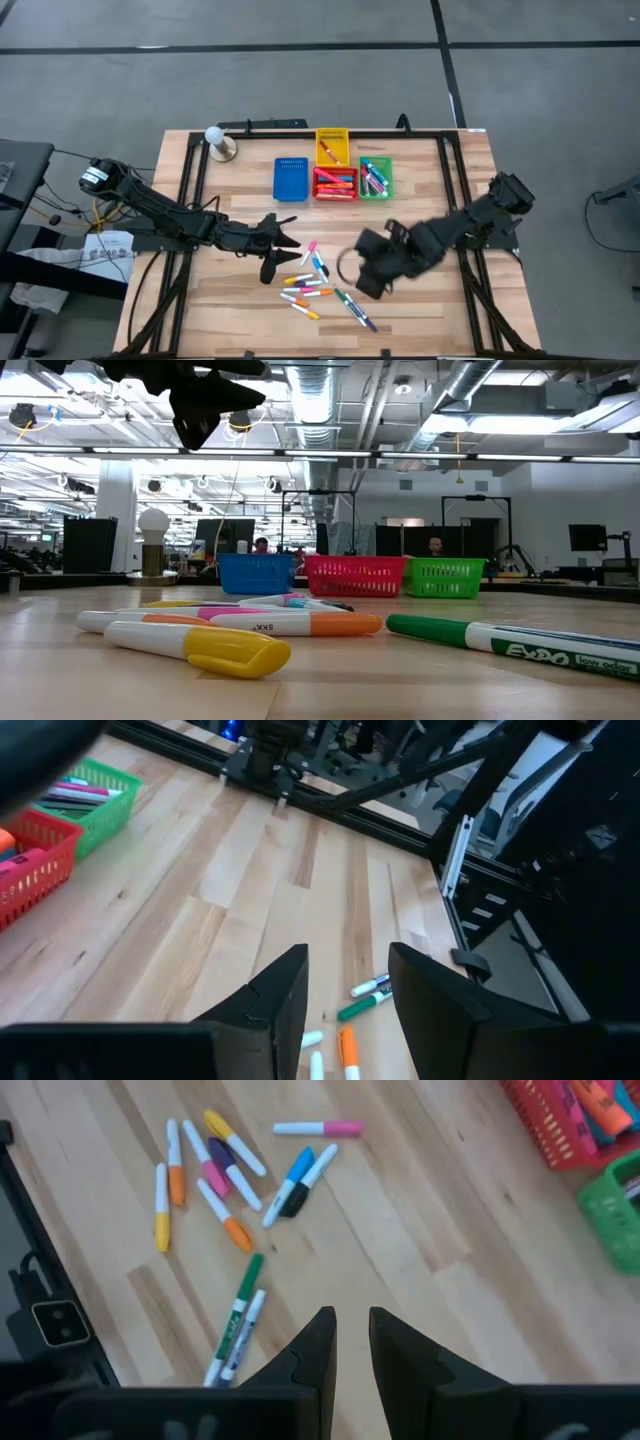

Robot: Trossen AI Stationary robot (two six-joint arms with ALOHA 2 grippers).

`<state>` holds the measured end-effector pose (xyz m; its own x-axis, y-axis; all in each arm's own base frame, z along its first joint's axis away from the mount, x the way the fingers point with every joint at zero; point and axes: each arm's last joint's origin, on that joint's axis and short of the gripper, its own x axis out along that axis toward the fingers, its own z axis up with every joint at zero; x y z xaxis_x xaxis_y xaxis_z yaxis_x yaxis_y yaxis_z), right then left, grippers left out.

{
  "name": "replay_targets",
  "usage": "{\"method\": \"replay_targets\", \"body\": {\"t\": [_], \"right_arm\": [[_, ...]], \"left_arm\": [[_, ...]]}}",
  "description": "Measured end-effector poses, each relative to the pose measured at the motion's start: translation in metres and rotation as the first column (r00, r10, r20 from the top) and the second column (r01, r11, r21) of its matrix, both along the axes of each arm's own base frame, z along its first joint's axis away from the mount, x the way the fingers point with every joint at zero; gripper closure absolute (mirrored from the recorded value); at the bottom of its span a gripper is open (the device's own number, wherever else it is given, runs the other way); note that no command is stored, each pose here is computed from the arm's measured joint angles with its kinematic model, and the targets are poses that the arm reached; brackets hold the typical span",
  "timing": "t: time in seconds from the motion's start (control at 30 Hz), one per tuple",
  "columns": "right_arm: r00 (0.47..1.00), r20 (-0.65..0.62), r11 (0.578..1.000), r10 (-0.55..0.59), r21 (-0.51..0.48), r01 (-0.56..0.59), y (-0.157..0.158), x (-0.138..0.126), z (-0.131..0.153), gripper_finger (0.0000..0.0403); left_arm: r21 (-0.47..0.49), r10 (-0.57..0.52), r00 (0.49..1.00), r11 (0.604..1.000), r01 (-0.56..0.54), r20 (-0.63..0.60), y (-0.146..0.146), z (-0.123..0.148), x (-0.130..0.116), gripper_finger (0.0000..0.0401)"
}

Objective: Pick & Place Markers
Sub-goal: Put the small blue marker pen into the yellow bin

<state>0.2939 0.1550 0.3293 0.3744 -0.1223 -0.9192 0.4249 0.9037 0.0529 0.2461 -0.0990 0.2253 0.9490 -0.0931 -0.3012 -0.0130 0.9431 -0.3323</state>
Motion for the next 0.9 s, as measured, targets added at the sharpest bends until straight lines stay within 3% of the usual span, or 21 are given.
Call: {"method": "replay_targets", "body": {"t": [0.2,0.4,0.67,0.9], "right_arm": [[0.988,0.109,0.994,-0.107,-0.002,0.108,0.041,-0.019,-0.027,0.0347],[0.944,0.255,0.976,-0.207,0.121,0.181,0.071,-0.029,-0.065,0.0347],[0.913,0.377,0.974,-0.157,0.213,0.080,0.085,-0.030,-0.105,0.0347],[0.946,0.302,0.973,-0.114,0.227,0.045,0.081,-0.036,-0.122,0.0347]], "left_arm": [[0.000,-0.025,1.000,1.000,0.025,0.000,-0.006,0.000,-0.002,0.0261],[0.000,-0.058,0.998,0.998,0.058,0.000,-0.014,0.000,-0.006,0.0261],[0.000,-0.096,0.995,0.995,0.096,0.002,-0.023,0.000,-0.011,0.0261],[-0.001,-0.121,0.993,0.993,0.121,0.004,-0.029,0.000,-0.014,0.0261]]}}
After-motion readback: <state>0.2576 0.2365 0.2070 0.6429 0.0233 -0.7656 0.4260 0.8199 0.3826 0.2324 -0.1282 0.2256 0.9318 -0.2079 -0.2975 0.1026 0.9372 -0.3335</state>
